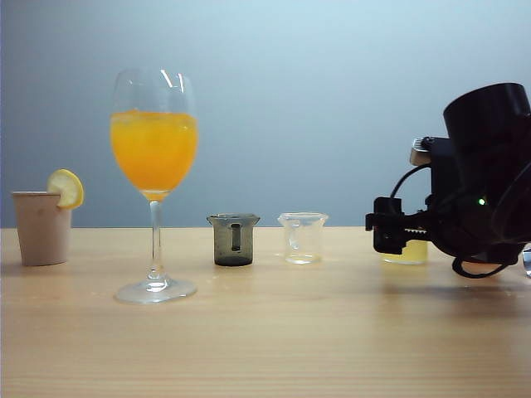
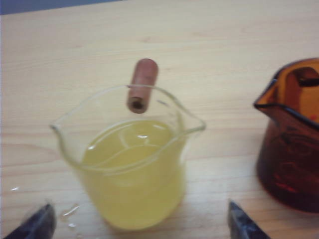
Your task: Pick up the third measuring cup from the left, pour the pineapple juice inside into the goblet, and finally put the measuring cup back in its original place.
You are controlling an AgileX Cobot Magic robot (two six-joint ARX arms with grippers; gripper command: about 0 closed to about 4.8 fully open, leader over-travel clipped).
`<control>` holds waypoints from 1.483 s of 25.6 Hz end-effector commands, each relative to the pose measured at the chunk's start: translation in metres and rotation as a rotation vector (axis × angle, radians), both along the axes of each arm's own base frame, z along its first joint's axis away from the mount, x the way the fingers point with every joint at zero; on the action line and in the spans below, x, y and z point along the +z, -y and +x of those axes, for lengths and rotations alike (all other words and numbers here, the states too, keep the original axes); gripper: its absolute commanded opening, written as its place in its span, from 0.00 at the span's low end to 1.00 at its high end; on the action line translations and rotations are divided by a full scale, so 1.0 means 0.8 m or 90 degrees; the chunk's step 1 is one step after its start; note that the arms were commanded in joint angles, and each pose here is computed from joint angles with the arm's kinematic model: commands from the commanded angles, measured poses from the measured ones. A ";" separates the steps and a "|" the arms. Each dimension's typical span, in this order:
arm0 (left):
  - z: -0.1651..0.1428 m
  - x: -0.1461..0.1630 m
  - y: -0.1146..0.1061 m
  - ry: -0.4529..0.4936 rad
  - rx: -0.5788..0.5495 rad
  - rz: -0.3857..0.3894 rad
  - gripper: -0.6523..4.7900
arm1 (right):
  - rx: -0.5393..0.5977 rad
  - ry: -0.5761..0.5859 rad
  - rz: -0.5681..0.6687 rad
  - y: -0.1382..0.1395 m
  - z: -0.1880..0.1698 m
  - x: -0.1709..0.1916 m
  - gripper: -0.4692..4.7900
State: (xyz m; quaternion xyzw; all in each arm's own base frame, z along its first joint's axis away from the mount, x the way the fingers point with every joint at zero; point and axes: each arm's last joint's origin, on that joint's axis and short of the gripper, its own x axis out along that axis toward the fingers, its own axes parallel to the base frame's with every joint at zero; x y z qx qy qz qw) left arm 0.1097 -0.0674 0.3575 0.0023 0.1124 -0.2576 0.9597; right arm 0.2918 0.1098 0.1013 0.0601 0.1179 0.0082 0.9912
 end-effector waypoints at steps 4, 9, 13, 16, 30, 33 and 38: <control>-0.001 0.003 0.000 0.010 -0.005 -0.007 0.11 | 0.024 0.011 0.013 0.010 0.008 0.004 0.94; 0.000 0.005 0.000 0.017 -0.005 -0.012 0.11 | 0.043 0.011 0.014 0.004 0.020 0.001 0.97; 0.000 0.005 0.000 0.017 -0.005 -0.012 0.11 | 0.031 0.005 0.009 0.001 0.031 -0.008 0.98; 0.000 0.005 0.000 0.017 -0.005 -0.012 0.11 | 0.031 0.003 0.009 -0.002 0.039 -0.013 0.98; 0.000 0.005 0.000 0.017 -0.005 -0.012 0.11 | 0.029 0.003 -0.006 -0.006 0.057 -0.017 0.98; 0.000 0.005 0.000 0.017 -0.005 -0.012 0.11 | 0.031 0.005 -0.003 -0.003 0.058 -0.017 0.98; 0.000 0.005 0.000 0.017 -0.005 -0.012 0.11 | 0.044 0.005 0.004 0.008 0.062 -0.017 0.98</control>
